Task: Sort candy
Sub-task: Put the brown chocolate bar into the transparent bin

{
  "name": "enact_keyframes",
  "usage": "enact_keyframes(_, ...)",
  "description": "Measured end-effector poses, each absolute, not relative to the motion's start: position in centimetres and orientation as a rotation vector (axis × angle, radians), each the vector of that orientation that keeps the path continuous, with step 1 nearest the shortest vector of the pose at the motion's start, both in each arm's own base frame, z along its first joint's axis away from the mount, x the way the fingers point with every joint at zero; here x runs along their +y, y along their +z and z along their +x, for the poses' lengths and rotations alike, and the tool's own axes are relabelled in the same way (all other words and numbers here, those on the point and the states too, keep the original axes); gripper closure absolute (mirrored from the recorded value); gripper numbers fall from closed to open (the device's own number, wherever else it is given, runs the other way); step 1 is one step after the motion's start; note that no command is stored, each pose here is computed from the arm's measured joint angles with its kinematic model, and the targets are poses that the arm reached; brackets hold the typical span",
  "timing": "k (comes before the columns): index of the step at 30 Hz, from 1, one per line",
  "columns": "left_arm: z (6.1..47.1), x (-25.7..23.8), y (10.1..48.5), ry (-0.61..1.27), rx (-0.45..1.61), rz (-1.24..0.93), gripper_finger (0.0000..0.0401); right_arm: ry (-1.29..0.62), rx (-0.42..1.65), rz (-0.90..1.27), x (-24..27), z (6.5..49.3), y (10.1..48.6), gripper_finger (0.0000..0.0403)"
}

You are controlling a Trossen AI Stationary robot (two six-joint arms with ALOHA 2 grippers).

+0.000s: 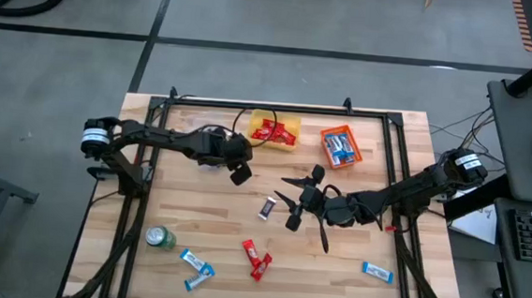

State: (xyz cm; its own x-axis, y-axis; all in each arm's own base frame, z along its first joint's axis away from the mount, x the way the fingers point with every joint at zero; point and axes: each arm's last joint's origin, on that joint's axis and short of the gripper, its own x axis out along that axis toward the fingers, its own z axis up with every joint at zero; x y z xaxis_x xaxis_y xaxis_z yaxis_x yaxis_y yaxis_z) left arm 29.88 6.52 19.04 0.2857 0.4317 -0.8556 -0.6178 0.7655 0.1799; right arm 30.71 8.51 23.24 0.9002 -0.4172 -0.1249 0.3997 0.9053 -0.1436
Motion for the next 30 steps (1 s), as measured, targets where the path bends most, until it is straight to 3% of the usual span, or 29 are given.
enact_keyframes(6, 27.4, 6.5, 18.0, 0.835, 1.298, -0.162, 0.0326, -0.425, 0.182, -0.104, 8.5, 30.6, 22.9, 0.022)
enact_keyframes(15, 27.4, 6.4, 22.0, 0.779, 1.061, -0.204, 0.0326, -0.424, 0.188, -0.107, 8.5, 30.6, 22.8, 0.022)
enact_keyframes(21, 28.2, 7.9, 21.7, 0.736, 1.031, -0.142, 0.0326, -0.423, 0.199, -0.098, 8.5, 30.6, 22.7, 0.022)
enact_keyframes(27, 28.1, 10.0, 20.7, 0.361, 1.077, 0.057, 0.0326, -0.419, 0.23, -0.11, 8.5, 30.5, 22.3, 0.022)
enact_keyframes(30, 27.6, 11.3, 20.6, 0.356, 1.098, 0.137, 0.0326, -0.418, 0.254, -0.124, 8.5, 30.5, 22.1, 0.022)
